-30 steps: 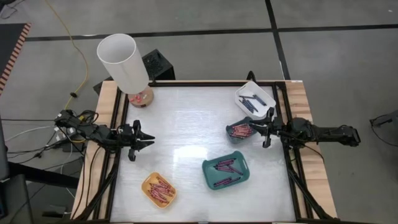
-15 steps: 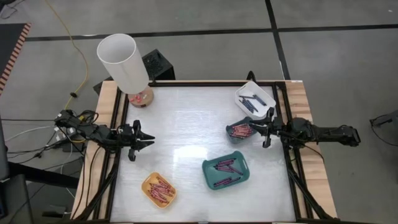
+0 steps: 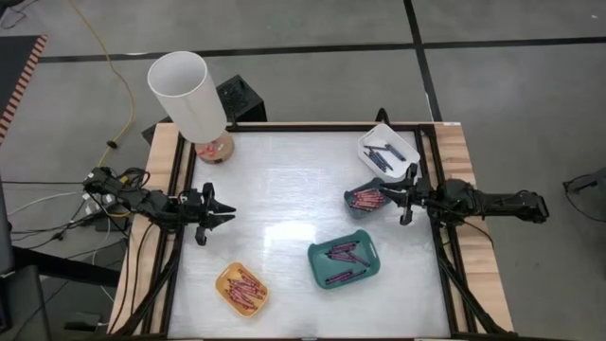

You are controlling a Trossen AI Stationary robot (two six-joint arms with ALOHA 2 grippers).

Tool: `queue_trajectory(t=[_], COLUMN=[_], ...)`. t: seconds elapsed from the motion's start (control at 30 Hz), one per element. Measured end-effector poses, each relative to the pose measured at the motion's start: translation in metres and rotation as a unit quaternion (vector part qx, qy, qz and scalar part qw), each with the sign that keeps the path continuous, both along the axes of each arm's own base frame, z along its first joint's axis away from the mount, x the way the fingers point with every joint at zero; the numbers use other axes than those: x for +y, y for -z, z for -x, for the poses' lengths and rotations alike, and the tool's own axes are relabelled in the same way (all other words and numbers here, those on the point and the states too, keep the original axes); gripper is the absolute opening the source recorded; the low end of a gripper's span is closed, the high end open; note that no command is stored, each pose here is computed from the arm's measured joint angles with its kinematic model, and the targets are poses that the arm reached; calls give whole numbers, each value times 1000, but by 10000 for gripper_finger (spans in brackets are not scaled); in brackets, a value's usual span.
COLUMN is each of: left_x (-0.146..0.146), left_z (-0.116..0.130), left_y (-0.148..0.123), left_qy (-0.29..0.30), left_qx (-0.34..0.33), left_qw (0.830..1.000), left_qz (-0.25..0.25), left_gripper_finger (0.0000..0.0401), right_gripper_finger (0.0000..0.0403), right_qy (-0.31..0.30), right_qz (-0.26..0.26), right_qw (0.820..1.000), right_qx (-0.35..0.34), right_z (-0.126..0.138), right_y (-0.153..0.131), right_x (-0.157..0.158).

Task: Sort crayons
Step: Return to Home Position

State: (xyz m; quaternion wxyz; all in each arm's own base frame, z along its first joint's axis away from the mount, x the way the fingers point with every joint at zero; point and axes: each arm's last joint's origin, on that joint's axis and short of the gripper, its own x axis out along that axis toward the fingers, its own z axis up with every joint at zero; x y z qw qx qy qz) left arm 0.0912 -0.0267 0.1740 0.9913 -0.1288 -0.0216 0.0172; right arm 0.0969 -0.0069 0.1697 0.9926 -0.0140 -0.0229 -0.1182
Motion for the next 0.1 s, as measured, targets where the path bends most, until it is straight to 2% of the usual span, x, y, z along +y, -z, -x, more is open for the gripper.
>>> queue_trajectory(t=[0.1], left_x=[0], left_z=[0], left_y=[0], left_qy=[0], left_qx=[0], left_qw=[1000], left_qz=[0], left_gripper_finger=[85], right_gripper_finger=[79], right_qy=[0], right_qz=[0], right_qw=[1000], right_qx=[0], right_z=[0], right_y=[0], right_x=[0])
